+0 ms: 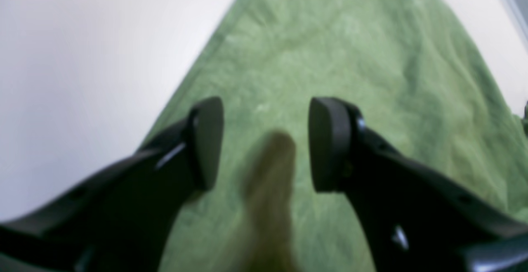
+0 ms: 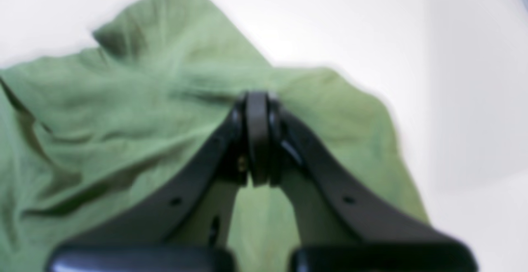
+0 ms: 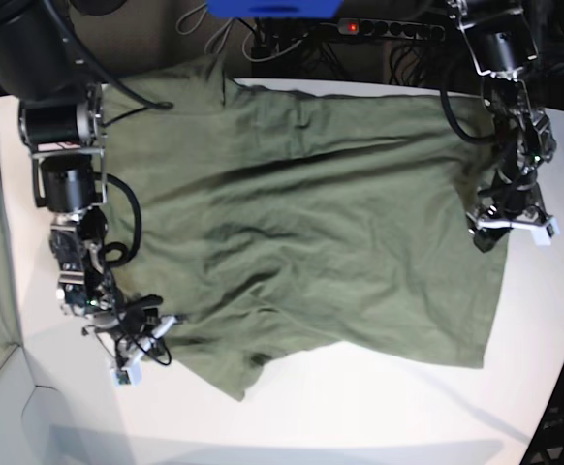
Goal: Layout the t-shirt on the table in an organized manner, then fold the t-shirt properly
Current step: 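Grasp the shirt edges with both grippers, one at each side, then lift the shirt with both grippers and stretch it apart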
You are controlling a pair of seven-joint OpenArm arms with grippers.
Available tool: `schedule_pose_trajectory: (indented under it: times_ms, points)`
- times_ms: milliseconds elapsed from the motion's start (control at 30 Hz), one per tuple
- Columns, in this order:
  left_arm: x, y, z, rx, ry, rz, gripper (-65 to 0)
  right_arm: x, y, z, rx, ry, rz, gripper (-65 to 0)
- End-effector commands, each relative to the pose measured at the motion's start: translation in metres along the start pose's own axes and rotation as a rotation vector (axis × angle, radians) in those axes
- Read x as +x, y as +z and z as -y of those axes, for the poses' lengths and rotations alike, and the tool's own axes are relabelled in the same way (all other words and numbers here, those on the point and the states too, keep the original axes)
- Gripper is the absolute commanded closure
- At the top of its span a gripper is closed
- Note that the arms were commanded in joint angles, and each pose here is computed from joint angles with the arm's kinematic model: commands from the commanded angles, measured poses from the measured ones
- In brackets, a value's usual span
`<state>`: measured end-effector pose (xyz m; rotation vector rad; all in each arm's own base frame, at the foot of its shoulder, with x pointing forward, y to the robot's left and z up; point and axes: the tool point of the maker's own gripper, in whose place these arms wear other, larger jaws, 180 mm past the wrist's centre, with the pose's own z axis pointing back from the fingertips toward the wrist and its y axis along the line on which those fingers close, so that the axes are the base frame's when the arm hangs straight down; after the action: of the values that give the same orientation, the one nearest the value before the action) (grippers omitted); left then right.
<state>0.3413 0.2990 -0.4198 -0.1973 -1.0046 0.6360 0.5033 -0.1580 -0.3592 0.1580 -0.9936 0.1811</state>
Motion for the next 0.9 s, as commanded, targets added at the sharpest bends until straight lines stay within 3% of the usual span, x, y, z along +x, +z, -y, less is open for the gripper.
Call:
schedule_pose_trajectory:
  times_ms: [0,167,533,733,867]
  points:
    - [0.002,-0.001,-0.002,0.010,-0.005,-0.005,-32.9,0.035,-0.001,0.003,0.001,0.014,0.085,0.0]
    - [-0.018,0.013,-0.027,0.071,-0.082,-0.029,-32.9,0.026,-0.013,0.007,-0.005,-0.001,0.098,0.0]
    - [-0.046,0.043,-0.076,0.167,-0.068,-0.057,-32.9,-0.048,-0.016,0.038,-0.091,-0.101,0.068,0.0]
    - [-0.047,0.054,-0.083,0.180,-0.075,-0.058,-32.9,-0.074,0.012,0.115,-0.418,-0.077,0.032,0.0]
    - [-0.052,0.060,-0.075,0.166,-0.075,-0.053,-32.9,-0.086,0.023,0.130,-0.481,-0.067,0.015,0.0]
